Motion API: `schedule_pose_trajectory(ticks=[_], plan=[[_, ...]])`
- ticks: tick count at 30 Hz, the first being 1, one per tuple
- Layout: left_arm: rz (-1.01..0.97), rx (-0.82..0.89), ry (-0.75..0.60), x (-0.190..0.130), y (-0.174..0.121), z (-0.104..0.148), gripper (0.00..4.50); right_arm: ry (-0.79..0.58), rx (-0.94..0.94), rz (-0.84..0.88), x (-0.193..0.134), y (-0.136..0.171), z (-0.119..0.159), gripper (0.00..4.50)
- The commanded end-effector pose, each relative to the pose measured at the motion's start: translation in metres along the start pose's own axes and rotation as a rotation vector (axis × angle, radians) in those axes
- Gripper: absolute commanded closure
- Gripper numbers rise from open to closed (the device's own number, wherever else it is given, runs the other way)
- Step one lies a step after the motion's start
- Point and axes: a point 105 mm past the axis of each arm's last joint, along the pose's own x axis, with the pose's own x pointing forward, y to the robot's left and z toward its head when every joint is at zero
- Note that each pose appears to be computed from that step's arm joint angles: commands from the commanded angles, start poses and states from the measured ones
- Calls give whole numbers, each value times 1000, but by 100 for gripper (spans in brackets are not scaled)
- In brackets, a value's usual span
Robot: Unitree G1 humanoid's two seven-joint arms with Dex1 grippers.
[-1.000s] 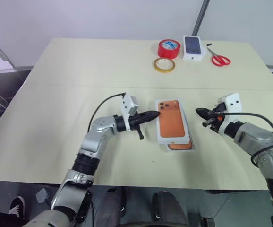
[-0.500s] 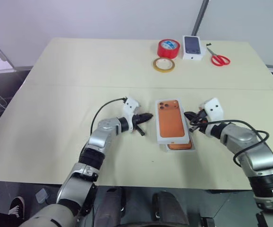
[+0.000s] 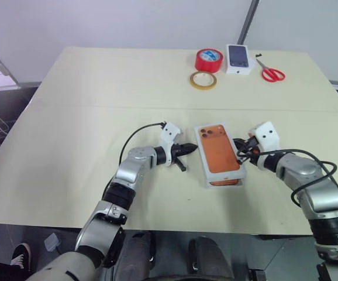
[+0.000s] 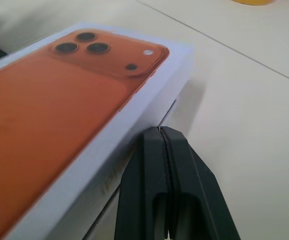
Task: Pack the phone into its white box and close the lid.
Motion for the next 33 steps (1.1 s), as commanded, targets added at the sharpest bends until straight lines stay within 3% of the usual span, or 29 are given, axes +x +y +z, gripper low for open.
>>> schedule_pose_trajectory(ticks=[1, 21, 25, 33], plan=[[-89, 41, -47, 9, -21, 16, 450, -61, -42, 38, -3, 8, 19, 448], [-89, 40, -46, 9, -22, 16, 450, -60, -43, 39, -4, 8, 19, 448], [-174, 53, -42, 2, -40, 8, 450, 13, -98, 102, -25, 23, 0, 448], [-187, 54, -42, -2, -45, 7, 450, 15, -106, 98, -27, 24, -3, 448]])
